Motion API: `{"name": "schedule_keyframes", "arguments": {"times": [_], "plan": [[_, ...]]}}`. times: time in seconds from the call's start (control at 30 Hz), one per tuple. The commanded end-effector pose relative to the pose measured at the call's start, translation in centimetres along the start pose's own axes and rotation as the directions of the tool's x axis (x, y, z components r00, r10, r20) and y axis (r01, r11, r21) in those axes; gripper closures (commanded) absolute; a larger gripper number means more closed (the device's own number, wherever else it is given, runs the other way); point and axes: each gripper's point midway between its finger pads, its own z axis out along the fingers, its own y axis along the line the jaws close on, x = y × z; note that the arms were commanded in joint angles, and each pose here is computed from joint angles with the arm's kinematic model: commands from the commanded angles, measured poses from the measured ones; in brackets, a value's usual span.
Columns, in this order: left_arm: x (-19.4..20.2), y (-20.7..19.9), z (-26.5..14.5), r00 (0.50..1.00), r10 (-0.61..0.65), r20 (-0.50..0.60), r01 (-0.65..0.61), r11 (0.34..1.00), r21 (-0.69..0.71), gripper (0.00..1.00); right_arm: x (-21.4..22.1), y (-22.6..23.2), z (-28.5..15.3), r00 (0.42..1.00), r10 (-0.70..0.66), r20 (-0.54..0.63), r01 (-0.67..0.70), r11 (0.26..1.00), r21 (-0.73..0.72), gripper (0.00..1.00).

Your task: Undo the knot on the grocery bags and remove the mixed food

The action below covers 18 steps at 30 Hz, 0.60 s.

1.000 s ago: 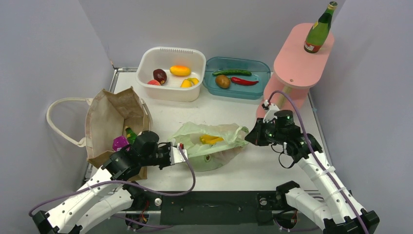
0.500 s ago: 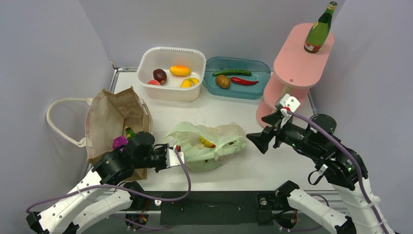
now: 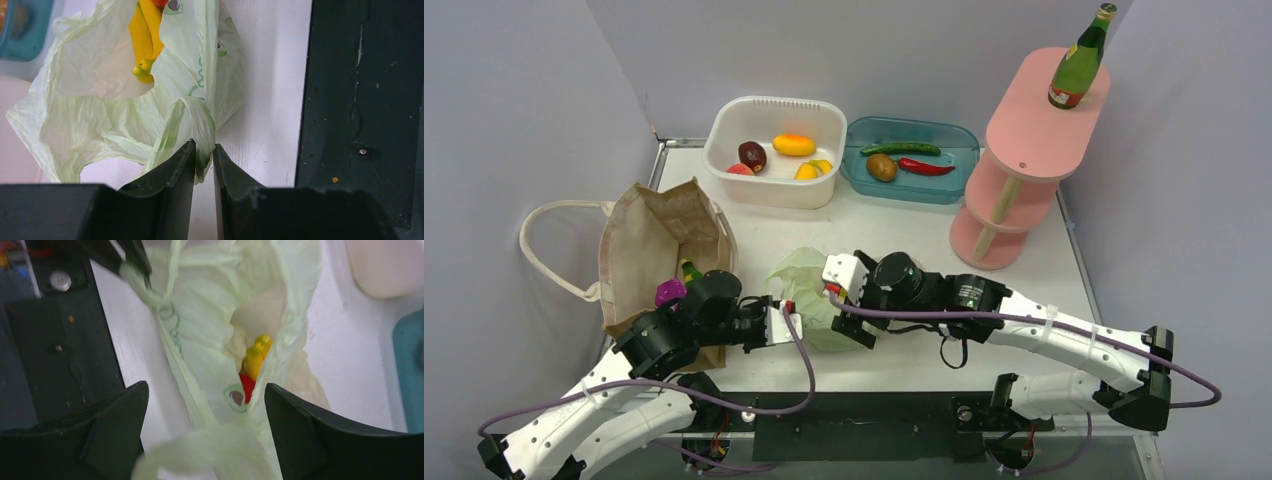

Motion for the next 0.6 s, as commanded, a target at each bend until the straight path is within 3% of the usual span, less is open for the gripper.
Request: {"name": "schedule_keyframes", "arguments": {"times": [0.0,0.07,0.13,0.2,0.27,0.43,0.57], "plan": [[-0.3,0.1,-0.5,0.995,0.09,0.035,-0.089,0.996,-0.018,0.82,2.9,-2.6,-0.4,0.989,-0.131,-0.076,0.139,0.982,0.125,0.19],[0.7,-0.3,-0.6,0.995,0.096,0.016,-0.095,0.995,-0.019,0.82,5.1,-4.6,-0.3,0.984,-0.107,-0.144,0.132,0.974,0.181,0.25],[1.7,-1.0,-0.9,0.995,0.101,-0.002,-0.101,0.995,-0.009,0.85,6.7,-6.9,-0.8,0.981,-0.054,-0.187,0.1,0.965,0.244,0.39],[2.7,-1.6,-1.3,0.994,0.11,-0.017,-0.11,0.994,-0.005,0.89,7.6,-8.6,-1.9,0.978,-0.013,-0.208,0.074,0.956,0.285,0.42],[3.6,-1.9,-1.6,0.992,0.119,-0.033,-0.119,0.993,-0.011,0.99,8.5,-9.5,-3.3,0.974,0.001,-0.229,0.07,0.95,0.303,0.45],[5.5,-2.6,-2.2,0.983,0.167,-0.082,-0.167,0.986,0.006,1.0,10.6,-12.4,-6.2,0.96,0.042,-0.277,0.068,0.924,0.376,0.5],[6.3,-3.0,-2.5,0.977,0.181,-0.113,-0.179,0.984,0.023,1.0,12.9,-14.9,-7.5,0.933,0.112,-0.342,0.043,0.908,0.416,0.63]]}}
